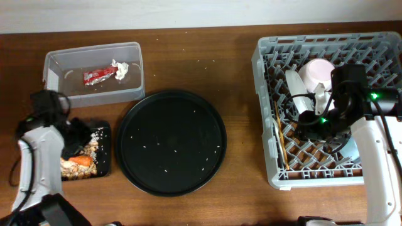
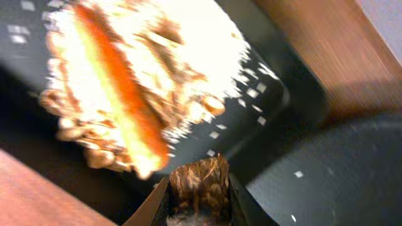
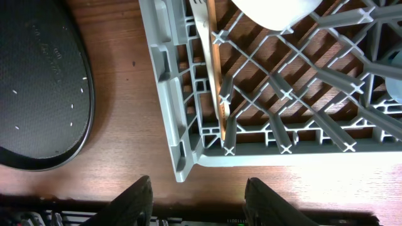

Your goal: Sort waste into correct bins and load items into the dishwasher rack

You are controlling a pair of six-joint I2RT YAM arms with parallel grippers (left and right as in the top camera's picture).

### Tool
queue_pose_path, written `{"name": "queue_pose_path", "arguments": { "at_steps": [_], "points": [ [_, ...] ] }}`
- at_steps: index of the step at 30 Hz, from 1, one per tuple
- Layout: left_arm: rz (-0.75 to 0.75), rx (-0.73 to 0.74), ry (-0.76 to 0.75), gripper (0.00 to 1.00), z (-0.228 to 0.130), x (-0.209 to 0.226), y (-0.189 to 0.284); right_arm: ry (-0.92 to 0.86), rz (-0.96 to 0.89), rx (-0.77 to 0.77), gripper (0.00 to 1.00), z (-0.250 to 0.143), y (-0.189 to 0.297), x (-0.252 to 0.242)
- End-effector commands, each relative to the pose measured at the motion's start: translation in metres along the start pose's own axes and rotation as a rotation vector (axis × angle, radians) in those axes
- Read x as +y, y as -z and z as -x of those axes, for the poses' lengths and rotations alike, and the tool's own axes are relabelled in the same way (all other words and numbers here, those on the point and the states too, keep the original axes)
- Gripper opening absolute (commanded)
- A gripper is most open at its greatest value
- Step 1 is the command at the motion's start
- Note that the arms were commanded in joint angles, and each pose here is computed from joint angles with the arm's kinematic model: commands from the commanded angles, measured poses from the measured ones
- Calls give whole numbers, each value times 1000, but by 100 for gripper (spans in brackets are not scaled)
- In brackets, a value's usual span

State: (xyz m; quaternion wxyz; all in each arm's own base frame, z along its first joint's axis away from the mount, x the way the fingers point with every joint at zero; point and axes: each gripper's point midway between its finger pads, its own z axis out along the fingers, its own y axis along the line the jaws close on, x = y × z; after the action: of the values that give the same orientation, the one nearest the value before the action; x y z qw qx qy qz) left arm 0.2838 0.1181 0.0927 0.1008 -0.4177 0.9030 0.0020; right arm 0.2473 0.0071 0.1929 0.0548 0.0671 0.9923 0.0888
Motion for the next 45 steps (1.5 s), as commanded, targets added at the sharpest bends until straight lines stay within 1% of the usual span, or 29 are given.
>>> {"name": "queue_pose_path", "arguments": {
  "at_steps": [1, 2, 3, 6, 7, 8, 9, 10, 11, 12, 13, 14, 15, 16, 17, 18, 20, 21, 22, 23, 24, 26, 28, 37, 39, 40, 42, 43, 45],
  "points": [
    [10, -25, 37, 41, 12, 13, 4, 6, -9, 2, 51, -1, 0, -1],
    [11, -25, 37, 56, 12, 13, 4, 6, -10, 5, 51, -2, 0, -1],
    [13, -26, 37, 68, 12, 14, 4, 6, -10, 7, 51, -2, 0, -1],
    [14, -14, 36, 70, 10, 14, 4, 5, -10, 9, 51, -3, 0, -1],
    [-10, -1, 14, 70, 7, 8, 3, 5, -10, 8, 51, -3, 0, -1],
    [-60, 16, -39, 75, 2, -5, 4, 6, -9, 7, 51, -2, 0, -1],
    [-85, 15, -156, 81, -6, -25, 6, 6, -9, 6, 55, -2, 0, -1],
    [-104, 12, -257, 85, -12, -42, 10, 6, -8, 6, 58, -2, 0, -1],
    [-125, 9, -399, 86, -25, -66, 20, 6, 6, 6, 66, -2, 0, 2],
    [-144, 5, -561, 87, -39, -90, 37, 22, 47, -14, 68, 3, 0, 9],
    [-162, 11, -691, 98, -55, -111, 65, 40, 63, -100, 74, 23, 10, 14],
    [-156, 29, -724, 99, -60, -111, 78, 48, 64, -139, 77, 30, 22, 17],
    [-138, 62, -725, 99, -65, -104, 85, 51, 58, -153, 78, 31, 32, 17],
    [-97, 129, -717, 99, -75, -88, 87, 54, 44, -154, 81, 27, 41, 16],
    [-70, 172, -707, 98, -82, -76, 88, 49, 0, -152, 97, 21, 45, 9],
    [-77, 159, -707, 97, -82, -75, 90, 47, -34, -160, 98, 14, 50, 4],
    [-154, 32, -705, 97, -84, -74, 102, 61, -50, -268, 99, 1, 73, 4],
    [-206, -69, -701, 99, -88, -69, 112, 86, -43, -429, 99, -10, 97, 7],
    [-272, -198, -691, 99, -93, -61, 126, 104, -42, -500, 99, -17, 104, 9],
    [-321, -295, -685, 99, -97, -56, 136, 126, -43, -614, 99, -33, 113, 8],
    [-413, -470, -655, 99, -109, -41, 154, 131, -58, -698, 99, -46, 115, 5],
    [-476, -591, -644, 99, -126, -22, 165, 135, -59, -732, 99, -69, 102, 1],
    [-510, -662, -636, 99, -131, -15, 178, 131, -60, -701, 99, -77, 94, -1],
    [-501, -644, -638, 99, -134, -12, 174, 131, -60, -699, 99, -78, 94, -1],
    [-501, -644, -638, 99, -134, -12, 174, 131, -73, -746, 99, -73, 101, -2],
    [-501, -644, -638, 99, -134, -12, 174, 148, -66, -843, 99, -66, 111, 1],
    [-501, -645, -638, 99, -134, -12, 174, 183, -47, -954, 99, -62, 120, 7],
    [-501, -644, -638, 99, -134, -12, 174, 231, -13, -1089, 99, -64, 119, 13],
    [-501, -644, -638, 99, -134, -12, 174, 259, 16, -1177, 99, -68, 93, 13]
  ]
}}
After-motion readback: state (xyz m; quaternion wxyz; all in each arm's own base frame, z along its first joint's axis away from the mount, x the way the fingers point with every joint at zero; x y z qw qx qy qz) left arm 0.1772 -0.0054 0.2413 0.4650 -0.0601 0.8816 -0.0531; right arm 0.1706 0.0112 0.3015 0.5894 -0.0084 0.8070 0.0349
